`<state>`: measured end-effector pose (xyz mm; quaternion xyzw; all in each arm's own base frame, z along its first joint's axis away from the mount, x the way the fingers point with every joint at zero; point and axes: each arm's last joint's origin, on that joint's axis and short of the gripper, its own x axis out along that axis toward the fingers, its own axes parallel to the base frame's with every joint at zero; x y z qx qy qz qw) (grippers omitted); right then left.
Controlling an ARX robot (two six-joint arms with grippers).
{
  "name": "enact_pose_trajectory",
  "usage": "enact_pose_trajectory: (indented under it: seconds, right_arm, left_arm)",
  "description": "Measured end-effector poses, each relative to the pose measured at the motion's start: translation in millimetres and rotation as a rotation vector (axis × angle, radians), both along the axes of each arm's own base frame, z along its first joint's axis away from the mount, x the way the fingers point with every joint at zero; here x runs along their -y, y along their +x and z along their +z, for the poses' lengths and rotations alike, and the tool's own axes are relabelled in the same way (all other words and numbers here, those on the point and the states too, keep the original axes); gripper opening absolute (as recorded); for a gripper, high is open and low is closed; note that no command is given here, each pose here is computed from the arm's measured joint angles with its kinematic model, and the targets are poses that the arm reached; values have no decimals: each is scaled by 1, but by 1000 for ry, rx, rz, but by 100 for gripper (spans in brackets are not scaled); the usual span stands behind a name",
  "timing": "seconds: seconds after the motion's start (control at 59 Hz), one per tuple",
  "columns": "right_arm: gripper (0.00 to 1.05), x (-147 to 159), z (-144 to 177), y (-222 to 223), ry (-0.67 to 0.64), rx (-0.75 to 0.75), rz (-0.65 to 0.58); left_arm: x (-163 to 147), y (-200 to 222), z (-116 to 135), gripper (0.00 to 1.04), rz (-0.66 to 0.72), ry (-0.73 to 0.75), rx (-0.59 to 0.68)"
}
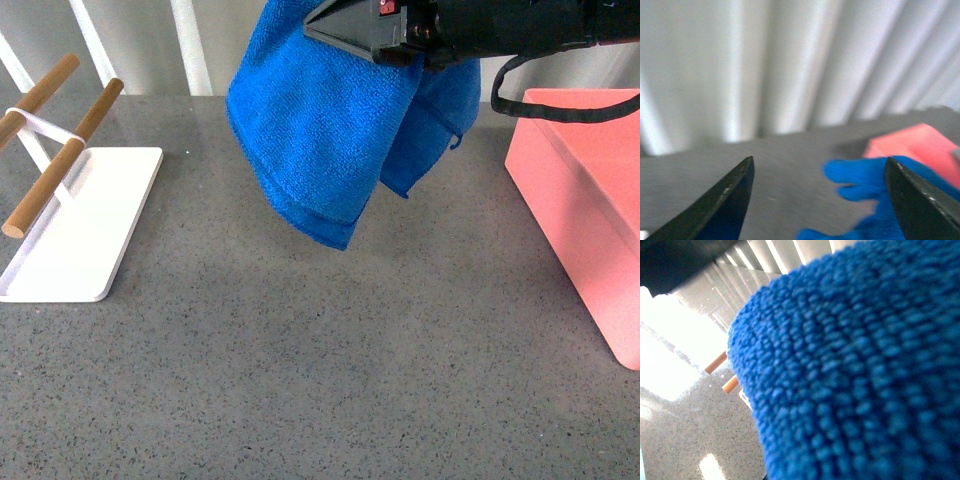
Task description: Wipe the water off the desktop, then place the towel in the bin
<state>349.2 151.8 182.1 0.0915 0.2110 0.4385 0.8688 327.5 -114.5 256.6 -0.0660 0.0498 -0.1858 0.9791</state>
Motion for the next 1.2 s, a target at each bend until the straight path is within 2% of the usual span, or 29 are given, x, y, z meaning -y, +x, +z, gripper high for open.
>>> enact_pose_trajectory:
  seconds: [0.119,0.305,0.457,0.694,1.202]
  right_arm:
    - [5,2,1,0,0,0,-2]
    - [5,7,8,-1,9,17,-8]
    - [5,7,11,-3,12,20,6]
    - [5,10,13,-3,9,17,-3]
    - [5,11,13,-4,-1,14,-5]
  left_arm:
    - [-26,-26,-10,62,311,66,98]
    - [-56,-59,-28,37,379,102,107]
    - [-76,-95,-51,3,364,120,86]
    - [-95,-133,-67,4,373,127,93]
    - [-114,-173,-82,4,376,127,90]
